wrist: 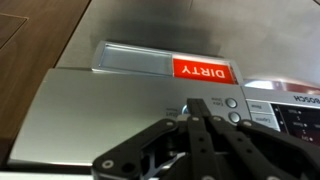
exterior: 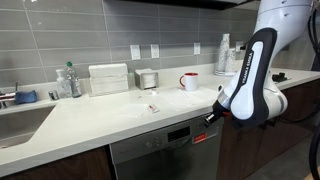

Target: Press one button on the right side of the oven

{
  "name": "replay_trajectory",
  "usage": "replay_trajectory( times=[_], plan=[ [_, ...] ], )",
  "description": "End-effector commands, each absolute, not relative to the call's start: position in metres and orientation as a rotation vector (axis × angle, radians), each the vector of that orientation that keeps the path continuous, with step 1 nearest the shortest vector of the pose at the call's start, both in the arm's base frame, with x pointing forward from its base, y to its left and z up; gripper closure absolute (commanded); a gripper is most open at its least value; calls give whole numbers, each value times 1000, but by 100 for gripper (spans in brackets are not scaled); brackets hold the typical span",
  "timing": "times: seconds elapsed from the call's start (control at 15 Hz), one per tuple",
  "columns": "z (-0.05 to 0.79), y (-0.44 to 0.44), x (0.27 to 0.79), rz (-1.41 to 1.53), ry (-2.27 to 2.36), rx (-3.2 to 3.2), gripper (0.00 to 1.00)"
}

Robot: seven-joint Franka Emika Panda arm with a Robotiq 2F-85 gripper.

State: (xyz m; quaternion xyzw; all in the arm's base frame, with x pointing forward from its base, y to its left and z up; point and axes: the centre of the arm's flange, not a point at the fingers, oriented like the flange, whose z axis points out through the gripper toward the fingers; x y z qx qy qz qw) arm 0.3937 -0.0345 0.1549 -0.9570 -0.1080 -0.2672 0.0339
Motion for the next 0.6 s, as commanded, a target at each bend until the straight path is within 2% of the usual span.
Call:
replay_trajectory(
  times=[0.0, 0.53],
  plan=[
    [155, -34, 410, -851, -330, -2927, 100],
    [179, -24, 366, -298, -445, -2921, 100]
  ],
)
